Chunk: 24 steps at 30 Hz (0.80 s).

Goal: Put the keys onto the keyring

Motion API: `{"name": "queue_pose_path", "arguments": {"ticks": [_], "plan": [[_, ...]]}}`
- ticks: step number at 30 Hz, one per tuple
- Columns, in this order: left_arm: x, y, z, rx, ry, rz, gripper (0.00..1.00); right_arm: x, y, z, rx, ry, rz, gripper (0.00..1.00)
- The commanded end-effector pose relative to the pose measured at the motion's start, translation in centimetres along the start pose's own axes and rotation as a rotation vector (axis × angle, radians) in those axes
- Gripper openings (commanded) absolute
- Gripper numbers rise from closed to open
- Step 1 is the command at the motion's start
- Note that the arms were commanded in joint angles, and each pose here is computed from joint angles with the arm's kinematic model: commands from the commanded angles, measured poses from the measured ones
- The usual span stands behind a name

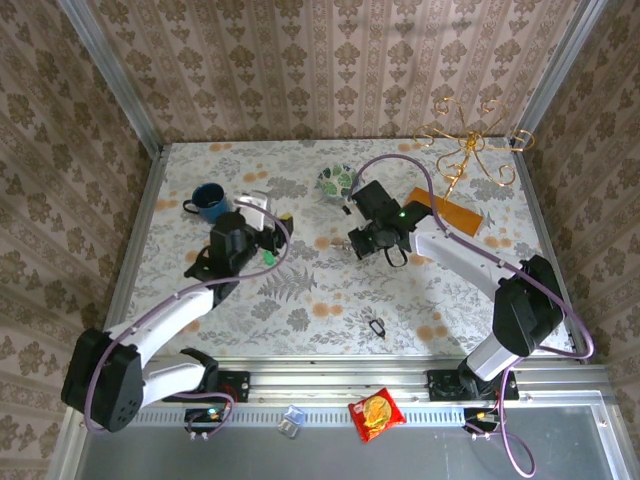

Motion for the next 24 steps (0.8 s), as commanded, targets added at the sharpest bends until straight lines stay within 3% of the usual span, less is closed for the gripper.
{"name": "queue_pose_path", "arguments": {"ticks": [1,5,11,17,24], "plan": [[-2.2,1.4,-0.2,0.146,-0.116,-0.016,0.74,-3.7,2.8,1.8,-0.132,0.137,-0.189,0.00],[-3.6,2.9,-1.5,0.268,-0.274,-0.089,0.69,-4.8,4.2,3.6,-0.265,0.259,-0.302,0.00],[-3.6,3.7,-2.9,0.412,-0.377,-0.101,0.60,-4.3,6.0,5.8,-0.427,0.446,-0.424,0.00],[-3.2,3.9,-4.6,0.581,-0.443,-0.128,0.48,-2.9,6.9,7.7,-0.583,0.580,-0.457,0.00],[-1.1,4.6,-7.1,0.843,-0.471,-0.208,0.36,-2.5,6.8,8.6,-0.667,0.585,-0.456,0.00]]}}
Point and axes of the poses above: each hand's point on the last joint's axis, 136 mm out from that joint toward the fingers, its own y axis back along the fingers, its own z axis along the line the jaws close on, x = y × z, the point moved 4 cm from there along y, back along the fingers, and after that the axes turned 3 degrees about -y, right-handed, at the moved point
